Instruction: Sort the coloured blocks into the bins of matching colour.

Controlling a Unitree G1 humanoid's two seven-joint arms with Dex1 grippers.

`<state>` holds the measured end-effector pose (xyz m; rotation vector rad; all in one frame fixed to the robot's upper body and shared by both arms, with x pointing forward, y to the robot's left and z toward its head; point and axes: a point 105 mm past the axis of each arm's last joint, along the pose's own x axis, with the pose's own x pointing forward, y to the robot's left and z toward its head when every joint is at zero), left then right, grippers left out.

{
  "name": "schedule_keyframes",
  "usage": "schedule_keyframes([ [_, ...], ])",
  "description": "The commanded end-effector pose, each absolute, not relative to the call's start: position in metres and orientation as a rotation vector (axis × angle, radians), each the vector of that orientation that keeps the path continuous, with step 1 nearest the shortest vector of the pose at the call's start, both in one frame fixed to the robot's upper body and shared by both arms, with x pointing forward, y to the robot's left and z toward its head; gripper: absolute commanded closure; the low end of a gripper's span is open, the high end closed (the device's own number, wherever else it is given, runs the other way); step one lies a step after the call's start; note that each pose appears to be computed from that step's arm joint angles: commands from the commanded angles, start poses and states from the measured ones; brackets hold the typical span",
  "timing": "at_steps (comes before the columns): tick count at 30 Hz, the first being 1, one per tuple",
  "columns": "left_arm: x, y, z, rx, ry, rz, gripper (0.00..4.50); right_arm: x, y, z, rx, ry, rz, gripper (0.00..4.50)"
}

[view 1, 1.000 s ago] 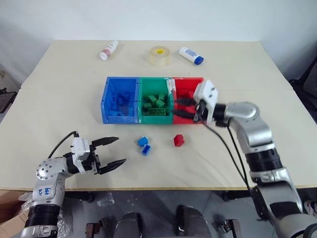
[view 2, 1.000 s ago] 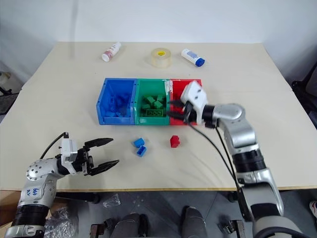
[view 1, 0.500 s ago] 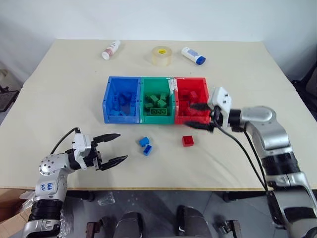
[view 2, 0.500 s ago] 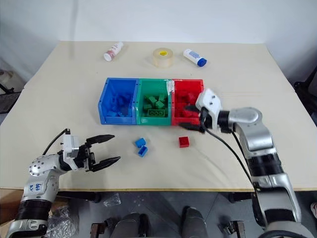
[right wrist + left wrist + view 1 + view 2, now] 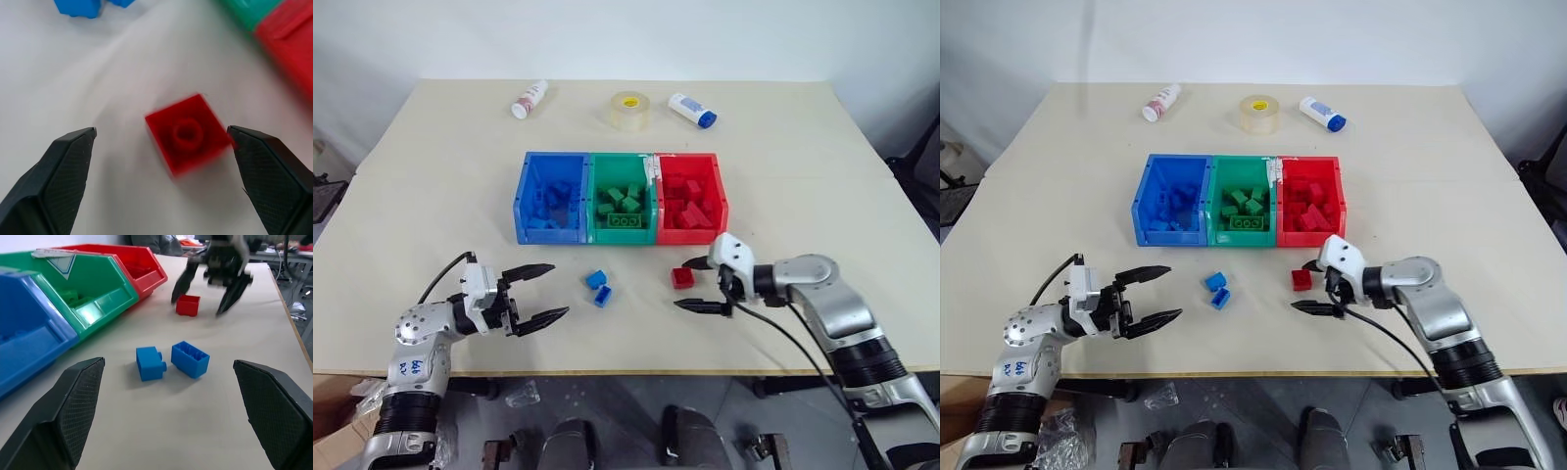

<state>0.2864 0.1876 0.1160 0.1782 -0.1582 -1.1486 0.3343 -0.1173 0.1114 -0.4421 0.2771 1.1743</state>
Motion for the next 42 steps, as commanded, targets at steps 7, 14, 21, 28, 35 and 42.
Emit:
schedule_keyframes([
  [7, 0.283, 0.188, 0.117, 0.182, -0.171, -1.15, 0.0, 0.339, -0.114, 0.131, -0.473, 0.188, 1.157, 2.62],
  [14, 0.281, 0.189, 0.115, 0.18, -0.168, -1.147, 0.0, 0.342, -0.115, 0.173, -0.429, 0.041, 1.097, 3.04],
  [21, 0.284, 0.188, 0.116, 0.181, -0.169, -1.159, 0.0, 0.371, -0.123, 0.231, -0.426, -0.14, 0.972, 3.04],
  [28, 0.287, 0.185, 0.117, 0.184, -0.172, -1.17, 0.0, 0.417, -0.129, 0.257, -0.46, -0.269, 0.784, 2.06],
  [35, 0.287, 0.186, 0.117, 0.184, -0.173, -1.17, 0.0, 0.412, -0.125, 0.253, -0.486, -0.31, 0.827, 0.02],
  [42, 0.285, 0.192, 0.114, 0.185, -0.159, -1.138, 0.0, 0.359, -0.145, 0.214, -0.518, -0.164, 1.043, 0.02],
])
